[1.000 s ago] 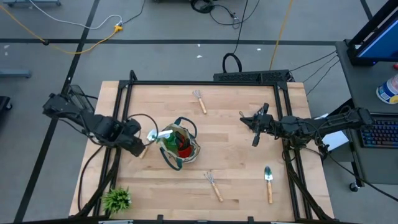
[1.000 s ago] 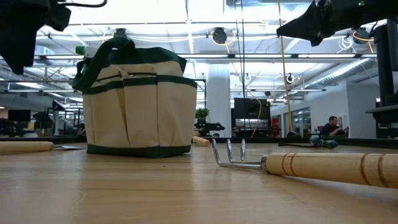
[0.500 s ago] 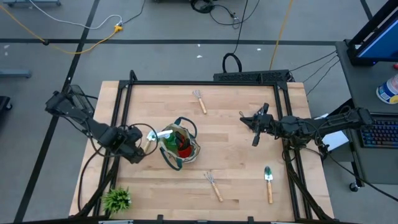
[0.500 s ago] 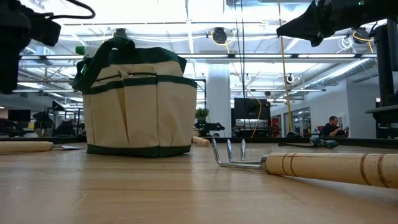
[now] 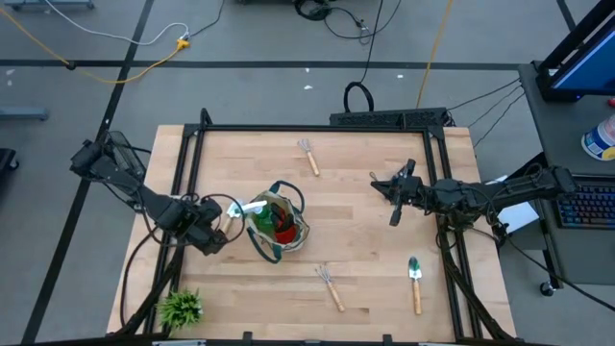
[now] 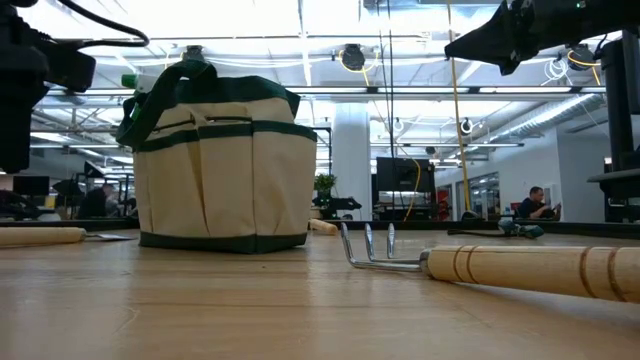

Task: Pick & Place Garden tools in Gardening bag
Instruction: Put the left trowel into the gardening bag

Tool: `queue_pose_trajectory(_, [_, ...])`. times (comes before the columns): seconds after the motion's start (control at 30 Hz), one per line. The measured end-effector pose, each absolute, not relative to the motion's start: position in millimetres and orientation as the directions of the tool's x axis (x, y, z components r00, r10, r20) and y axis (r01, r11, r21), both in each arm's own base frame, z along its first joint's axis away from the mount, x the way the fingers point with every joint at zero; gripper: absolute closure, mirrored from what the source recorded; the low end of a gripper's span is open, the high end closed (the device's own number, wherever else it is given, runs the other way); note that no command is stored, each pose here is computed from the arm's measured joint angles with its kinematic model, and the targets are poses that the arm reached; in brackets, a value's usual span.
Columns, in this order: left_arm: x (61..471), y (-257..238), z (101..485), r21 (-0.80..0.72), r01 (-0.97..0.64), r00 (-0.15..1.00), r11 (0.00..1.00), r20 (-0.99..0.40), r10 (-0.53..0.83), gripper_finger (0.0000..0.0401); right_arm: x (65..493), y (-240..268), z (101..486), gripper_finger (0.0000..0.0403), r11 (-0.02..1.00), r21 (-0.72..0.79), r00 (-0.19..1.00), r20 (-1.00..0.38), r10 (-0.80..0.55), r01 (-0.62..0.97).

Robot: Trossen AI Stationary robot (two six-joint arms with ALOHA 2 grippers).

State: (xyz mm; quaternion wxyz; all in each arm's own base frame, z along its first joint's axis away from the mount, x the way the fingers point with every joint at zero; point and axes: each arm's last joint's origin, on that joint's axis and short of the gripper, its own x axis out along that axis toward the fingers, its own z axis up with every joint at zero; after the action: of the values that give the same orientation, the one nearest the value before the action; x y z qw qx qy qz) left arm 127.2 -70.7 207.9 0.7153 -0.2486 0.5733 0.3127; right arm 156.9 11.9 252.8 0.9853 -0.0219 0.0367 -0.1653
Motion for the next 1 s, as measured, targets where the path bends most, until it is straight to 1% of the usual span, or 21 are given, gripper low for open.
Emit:
queue_pose_trajectory(0.17, [128,-71,208,-0.002,-0.733,0.152,0.681,-0.975,0.161,0.0054,157,12,253,0.0403,0.944,-0.054,0.943,-0.064,-0.327,0.324])
queue_pose_trajectory(0.33, [131,-73,208,-0.049,-0.743,0.191,0.667,-0.971,0.141,0.0054,157,12,253,0.0403,0.944,-0.054,0.943,-0.064,-0.327,0.324])
queue_pose_trajectory(0.6, [133,-73,208,-0.089,-0.806,0.217,0.586,-0.964,0.152,0.0054,157,12,253,0.0403,0.944,-0.056,0.943,-0.064,-0.327,0.324])
queue_pose_trajectory(0.73, [136,-75,204,-0.073,-0.841,0.190,0.537,-0.968,0.166,0.0054,157,12,253,0.0403,0.944,-0.057,0.943,-0.064,-0.327,0.324])
queue_pose_trajectory(0.93, [148,-83,191,-0.032,-0.847,0.148,0.530,-0.973,0.177,0.0054,157,12,253,0.0403,0.944,-0.057,0.943,-0.063,-0.327,0.324])
queue_pose_trajectory(1.0, [150,-84,187,-0.014,-0.862,0.129,0.506,-0.973,0.193,0.0054,157,12,253,0.0403,0.944,-0.057,0.943,-0.063,-0.327,0.324])
